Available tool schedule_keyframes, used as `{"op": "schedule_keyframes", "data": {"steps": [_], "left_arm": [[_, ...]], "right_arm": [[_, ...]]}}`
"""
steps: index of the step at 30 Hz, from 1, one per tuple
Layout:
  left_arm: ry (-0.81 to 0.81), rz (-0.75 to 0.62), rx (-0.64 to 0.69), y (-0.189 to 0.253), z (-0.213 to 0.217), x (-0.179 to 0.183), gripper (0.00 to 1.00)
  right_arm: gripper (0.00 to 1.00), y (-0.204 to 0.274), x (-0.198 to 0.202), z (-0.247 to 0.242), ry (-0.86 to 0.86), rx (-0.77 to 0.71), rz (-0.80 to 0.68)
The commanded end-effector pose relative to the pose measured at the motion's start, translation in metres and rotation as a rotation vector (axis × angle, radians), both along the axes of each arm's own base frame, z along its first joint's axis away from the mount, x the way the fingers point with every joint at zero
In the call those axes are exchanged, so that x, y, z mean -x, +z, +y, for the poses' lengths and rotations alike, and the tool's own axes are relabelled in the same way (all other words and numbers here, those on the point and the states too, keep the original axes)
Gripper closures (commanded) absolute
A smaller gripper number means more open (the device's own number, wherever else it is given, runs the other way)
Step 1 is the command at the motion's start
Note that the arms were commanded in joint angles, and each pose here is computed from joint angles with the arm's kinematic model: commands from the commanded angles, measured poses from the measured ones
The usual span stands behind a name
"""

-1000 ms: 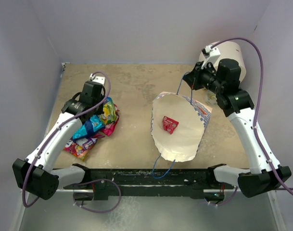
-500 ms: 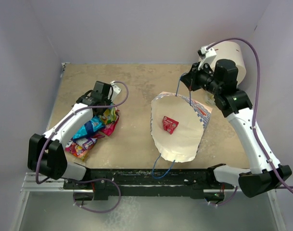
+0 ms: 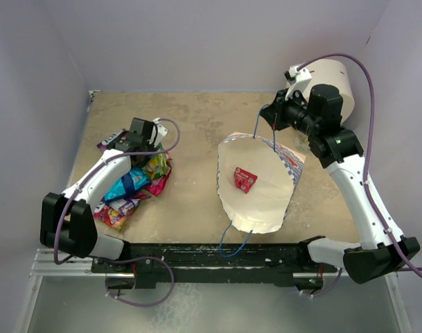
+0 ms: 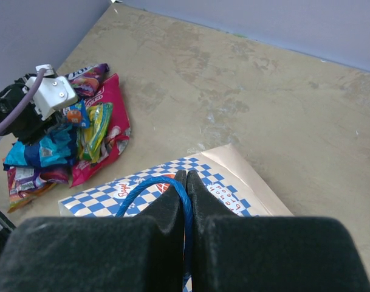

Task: Take the snacks out of the paper bag
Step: Place the snack at the center of the board, then take out the snack from the paper bag.

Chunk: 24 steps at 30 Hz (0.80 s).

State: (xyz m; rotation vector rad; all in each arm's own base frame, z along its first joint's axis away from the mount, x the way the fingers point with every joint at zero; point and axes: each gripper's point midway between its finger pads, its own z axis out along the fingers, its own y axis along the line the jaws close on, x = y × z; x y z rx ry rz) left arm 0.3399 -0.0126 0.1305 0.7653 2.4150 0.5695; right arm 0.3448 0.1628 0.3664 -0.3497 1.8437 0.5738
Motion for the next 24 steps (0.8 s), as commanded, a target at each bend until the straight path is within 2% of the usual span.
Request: {"op": "schedule_keyframes", "data": {"steps": [1,5,8,17,24], "left_arm": [[0.020,-0.135,0.079,0.038,-0.006,-0.007,0.42],[0.046,-0.173,0.119,0.052,-0.008,-0.006,0.37],[0.057,-0.211,0.205,0.068,-0.018,-0.007,0.34],[0.079,-0.371,0.684,0.137,-0.077,-0.010,0.34],[-0.022,-0.307,0.998,0.164,-0.137,0.018,0.36]], "right_arm": [[1.00,0.026,-0.002,0.003,0.008,-0.028,-0.061],[1.00,0.028,-0.001,0.007,0.022,-0.044,-0.056],[1.00,0.027,-0.001,0.007,0.024,-0.047,-0.051],[1.00,0.026,-0.001,0.007,0.019,-0.053,-0.035],[1.00,0.028,0.005,0.009,0.021,-0.077,-0.003]]}}
